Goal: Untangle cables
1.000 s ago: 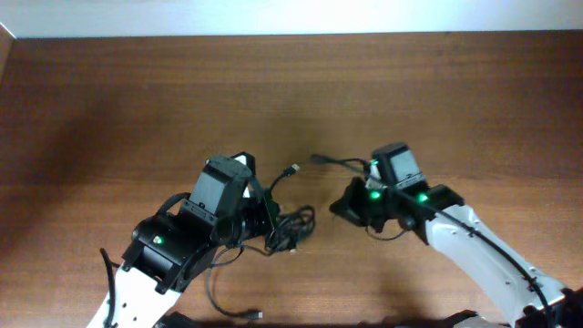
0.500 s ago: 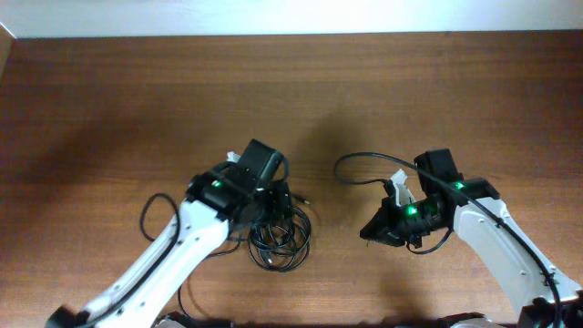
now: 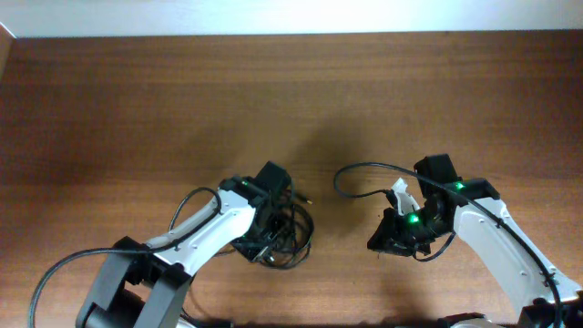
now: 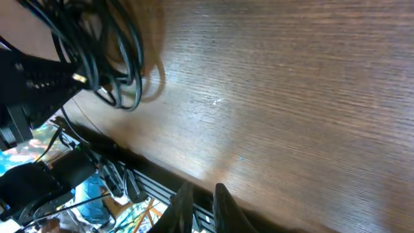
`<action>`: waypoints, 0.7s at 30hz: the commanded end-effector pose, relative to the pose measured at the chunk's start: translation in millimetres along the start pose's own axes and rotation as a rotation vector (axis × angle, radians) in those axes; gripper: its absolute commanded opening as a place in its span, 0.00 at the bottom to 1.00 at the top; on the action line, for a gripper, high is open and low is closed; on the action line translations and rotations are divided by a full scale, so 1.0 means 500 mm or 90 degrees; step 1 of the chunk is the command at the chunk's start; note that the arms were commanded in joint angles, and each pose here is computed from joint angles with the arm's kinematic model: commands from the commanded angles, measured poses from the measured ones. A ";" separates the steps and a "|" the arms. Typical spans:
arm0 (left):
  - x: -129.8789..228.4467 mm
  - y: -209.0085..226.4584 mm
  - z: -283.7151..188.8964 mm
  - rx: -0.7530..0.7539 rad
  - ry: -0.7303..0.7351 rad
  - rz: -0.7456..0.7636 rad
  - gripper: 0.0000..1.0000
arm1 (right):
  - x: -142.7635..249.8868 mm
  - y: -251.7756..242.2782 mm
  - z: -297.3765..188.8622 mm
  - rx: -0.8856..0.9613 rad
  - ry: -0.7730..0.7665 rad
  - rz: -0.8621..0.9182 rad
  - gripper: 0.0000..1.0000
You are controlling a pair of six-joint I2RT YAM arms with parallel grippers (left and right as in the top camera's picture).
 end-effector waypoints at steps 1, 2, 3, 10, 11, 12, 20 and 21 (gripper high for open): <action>-0.001 0.005 0.004 0.000 -0.010 -0.017 0.00 | 0.001 0.000 -0.007 0.005 -0.009 -0.010 0.16; 0.000 0.001 -0.007 0.013 -0.013 -0.006 0.00 | 0.002 -0.001 -0.007 0.006 -0.007 -0.008 0.18; 0.000 -0.002 -0.020 0.028 -0.017 0.003 0.00 | 0.003 0.000 -0.007 0.004 -0.005 -0.007 0.18; 0.033 -0.001 -0.267 0.364 -0.112 0.077 0.00 | 0.020 0.104 -0.021 -0.289 0.067 -0.072 0.25; 0.040 0.006 -0.280 0.386 -0.106 0.068 0.00 | 0.022 0.116 -0.016 -0.296 0.072 -0.096 0.27; 0.047 0.010 -0.290 0.405 -0.091 0.066 0.00 | 0.026 0.123 -0.011 -0.298 0.077 -0.110 0.29; 0.064 0.013 -0.303 0.433 -0.055 0.080 0.03 | 0.025 0.215 -0.012 -0.420 0.110 -0.197 0.42; 0.063 0.014 -0.303 0.432 -0.059 0.079 0.08 | 0.024 0.216 -0.012 -0.421 0.107 -0.203 0.45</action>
Point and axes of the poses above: each gripper's point midway between its finger pads, its own z axis out along the fingers, its own y axis along the line the jaws close on, x = y × z, the point moved 7 cm from there along -z, back along the fingers, and after that the axes turned 5 degrees about z, right-handed, at the moved point
